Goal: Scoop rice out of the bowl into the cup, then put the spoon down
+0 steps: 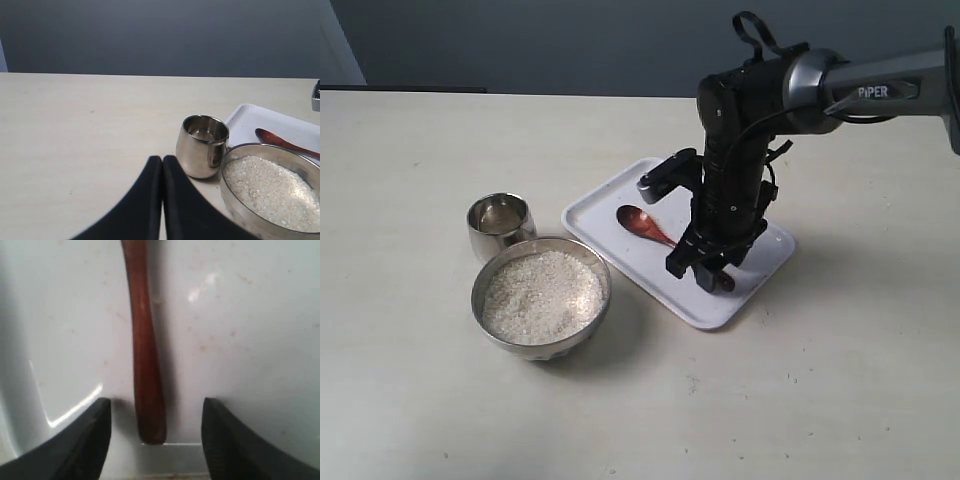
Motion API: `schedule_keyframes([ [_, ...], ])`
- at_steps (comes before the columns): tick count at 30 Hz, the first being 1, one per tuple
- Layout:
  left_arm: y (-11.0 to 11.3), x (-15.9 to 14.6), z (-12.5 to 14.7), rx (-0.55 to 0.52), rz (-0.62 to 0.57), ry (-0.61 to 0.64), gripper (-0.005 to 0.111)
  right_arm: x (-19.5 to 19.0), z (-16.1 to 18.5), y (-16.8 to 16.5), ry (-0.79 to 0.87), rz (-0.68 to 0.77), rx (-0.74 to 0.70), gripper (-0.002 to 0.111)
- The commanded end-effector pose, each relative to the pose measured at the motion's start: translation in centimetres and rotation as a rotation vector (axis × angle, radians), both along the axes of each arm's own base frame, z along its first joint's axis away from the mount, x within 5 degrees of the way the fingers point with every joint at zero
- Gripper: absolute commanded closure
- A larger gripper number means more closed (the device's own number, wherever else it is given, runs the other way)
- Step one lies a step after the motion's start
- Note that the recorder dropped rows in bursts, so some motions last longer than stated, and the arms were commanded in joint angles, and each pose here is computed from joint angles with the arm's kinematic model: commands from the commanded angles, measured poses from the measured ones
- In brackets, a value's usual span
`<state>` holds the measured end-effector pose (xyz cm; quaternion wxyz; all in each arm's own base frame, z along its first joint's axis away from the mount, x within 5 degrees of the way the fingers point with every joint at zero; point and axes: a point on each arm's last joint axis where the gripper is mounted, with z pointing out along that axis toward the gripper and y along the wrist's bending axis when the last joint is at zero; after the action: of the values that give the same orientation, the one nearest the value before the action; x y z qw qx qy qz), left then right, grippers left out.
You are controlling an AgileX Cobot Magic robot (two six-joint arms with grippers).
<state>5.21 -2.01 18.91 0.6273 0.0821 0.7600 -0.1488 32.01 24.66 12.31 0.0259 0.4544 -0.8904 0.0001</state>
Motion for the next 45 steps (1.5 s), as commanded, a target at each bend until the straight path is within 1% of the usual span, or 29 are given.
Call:
schedule_keyframes([
  [1, 0.0, 0.0, 0.3, -0.012, -0.003, -0.022, 0.106, -0.1, 2.6, -0.5, -0.029, -0.029, 0.010, 0.055],
  [3, 0.0, 0.0, 0.3, -0.012, -0.003, -0.022, 0.106, -0.2, 3.5, -0.6, -0.039, -0.032, 0.017, 0.055],
  [5, 0.0, 0.0, 0.3, -0.012, -0.003, -0.022, 0.106, -0.4, 4.3, -0.9, -0.039, -0.029, 0.011, 0.061],
  [7, 0.0, 0.0, 0.3, -0.012, -0.003, -0.022, 0.106, -0.8, 5.0, -1.3, -0.025, -0.021, -0.019, 0.076],
  [9, 0.0, 0.0, 0.3, -0.012, -0.003, -0.022, 0.106, -1.2, 5.7, -1.7, 0.004, -0.019, -0.049, 0.095],
  [10, 0.0, 0.0, 0.3, -0.012, -0.003, -0.022, 0.106, -1.4, 6.2, -1.9, 0.010, -0.019, -0.056, 0.106],
  [11, 0.0, 0.0, 0.3, -0.012, -0.003, -0.022, 0.106, -1.5, 6.6, -1.9, 0.001, -0.021, -0.050, 0.108],
  [15, 0.0, 0.0, 0.3, -0.012, -0.003, -0.022, 0.106, -1.8, 8.6, -2.1, -0.040, -0.036, -0.017, 0.108],
  [18, 0.0, 0.0, 0.3, -0.012, -0.003, -0.022, 0.106, -2.3, 10.8, -2.5, -0.087, -0.041, 0.021, 0.108],
  [24, 0.0, 0.0, 0.3, -0.012, -0.003, -0.022, 0.106, -4.0, 16.7, -3.9, -0.219, -0.066, 0.119, 0.108],
  [32, 0.0, 0.0, 0.3, -0.012, -0.003, -0.022, 0.106, -7.6, 24.4, -7.2, -0.426, -0.146, 0.240, 0.108],
  [36, 0.0, 0.0, 0.3, -0.012, -0.003, -0.022, 0.106, -9.7, 27.3, -8.8, -0.502, -0.166, 0.311, 0.108],
  [40, 0.0, 0.0, 0.3, -0.012, -0.003, -0.022, 0.106, -12.0, 28.9, -10.5, -0.542, -0.216, 0.368, 0.108],
  [45, 0.0, 0.0, 0.3, -0.012, -0.003, -0.022, 0.106, -15.0, 28.5, -12.8, -0.560, -0.221, 0.371, 0.108],
])
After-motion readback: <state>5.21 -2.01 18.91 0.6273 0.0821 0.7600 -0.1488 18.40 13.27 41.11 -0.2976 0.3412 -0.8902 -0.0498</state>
